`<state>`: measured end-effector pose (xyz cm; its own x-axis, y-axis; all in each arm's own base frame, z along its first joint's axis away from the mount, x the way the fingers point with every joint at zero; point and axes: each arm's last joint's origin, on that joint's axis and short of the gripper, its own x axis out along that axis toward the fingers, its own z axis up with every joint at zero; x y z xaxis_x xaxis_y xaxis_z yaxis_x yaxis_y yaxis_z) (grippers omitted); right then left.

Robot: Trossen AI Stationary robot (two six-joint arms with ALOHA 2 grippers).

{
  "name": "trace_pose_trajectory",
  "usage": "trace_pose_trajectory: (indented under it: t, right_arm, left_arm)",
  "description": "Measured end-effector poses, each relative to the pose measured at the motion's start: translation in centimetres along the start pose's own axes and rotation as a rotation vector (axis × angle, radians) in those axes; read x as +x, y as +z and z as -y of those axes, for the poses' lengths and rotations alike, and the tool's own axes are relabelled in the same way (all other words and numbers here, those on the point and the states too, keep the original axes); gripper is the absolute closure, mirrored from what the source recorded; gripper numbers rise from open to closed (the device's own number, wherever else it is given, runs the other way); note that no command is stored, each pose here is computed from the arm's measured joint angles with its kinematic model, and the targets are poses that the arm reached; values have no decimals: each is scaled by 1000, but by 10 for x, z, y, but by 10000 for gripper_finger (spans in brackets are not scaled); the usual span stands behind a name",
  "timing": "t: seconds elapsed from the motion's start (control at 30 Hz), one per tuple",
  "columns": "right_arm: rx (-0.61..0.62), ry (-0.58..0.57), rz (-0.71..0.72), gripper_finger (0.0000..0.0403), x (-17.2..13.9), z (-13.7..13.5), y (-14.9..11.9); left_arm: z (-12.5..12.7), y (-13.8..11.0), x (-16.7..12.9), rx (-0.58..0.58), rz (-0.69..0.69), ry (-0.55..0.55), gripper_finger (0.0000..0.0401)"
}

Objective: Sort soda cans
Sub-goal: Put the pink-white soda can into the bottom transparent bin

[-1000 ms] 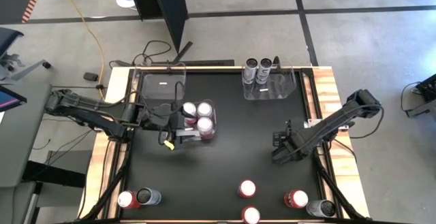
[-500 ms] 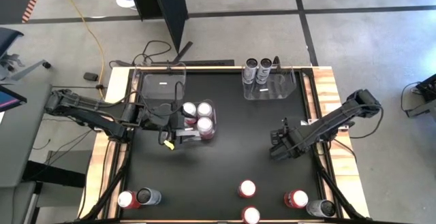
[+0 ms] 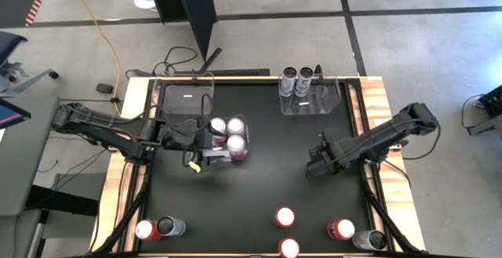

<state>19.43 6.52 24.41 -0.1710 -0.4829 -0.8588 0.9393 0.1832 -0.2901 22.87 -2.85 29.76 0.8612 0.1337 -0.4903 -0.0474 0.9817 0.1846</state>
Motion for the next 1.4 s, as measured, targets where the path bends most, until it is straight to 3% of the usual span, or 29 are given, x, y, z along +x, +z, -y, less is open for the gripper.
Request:
trace_pose_trajectory:
  t: [0.37, 0.57, 0.7, 0.93, 1.13, 1.23, 1.4]
  right_arm:
    - [-68, -21, -37, 75, 4, 2, -6]
    - [-316, 18, 1, 75, -2, 7, -10]
    - [-427, 84, 112, 75, -9, 16, -9]
    - [-490, 421, 458, 75, -47, 46, 3]
    - [-557, 641, 715, 75, -59, 114, 14]
    - [-560, 758, 714, 75, -38, 154, 22]
    - [-608, 1006, 588, 75, 5, 192, 37]
  left_arm:
    - [0, -1, 0, -2, -9, -1, 69]
    - [0, -1, 0, -2, -9, 0, 69]
    - [0, -1, 0, -6, -9, 0, 69]
    - [0, 1, 0, -17, 8, 1, 69]
    - [0, 6, 0, -38, 61, 3, 69]
    - [-1, 7, 0, -76, 70, 9, 69]
    - [-2, 12, -1, -113, 124, 33, 69]
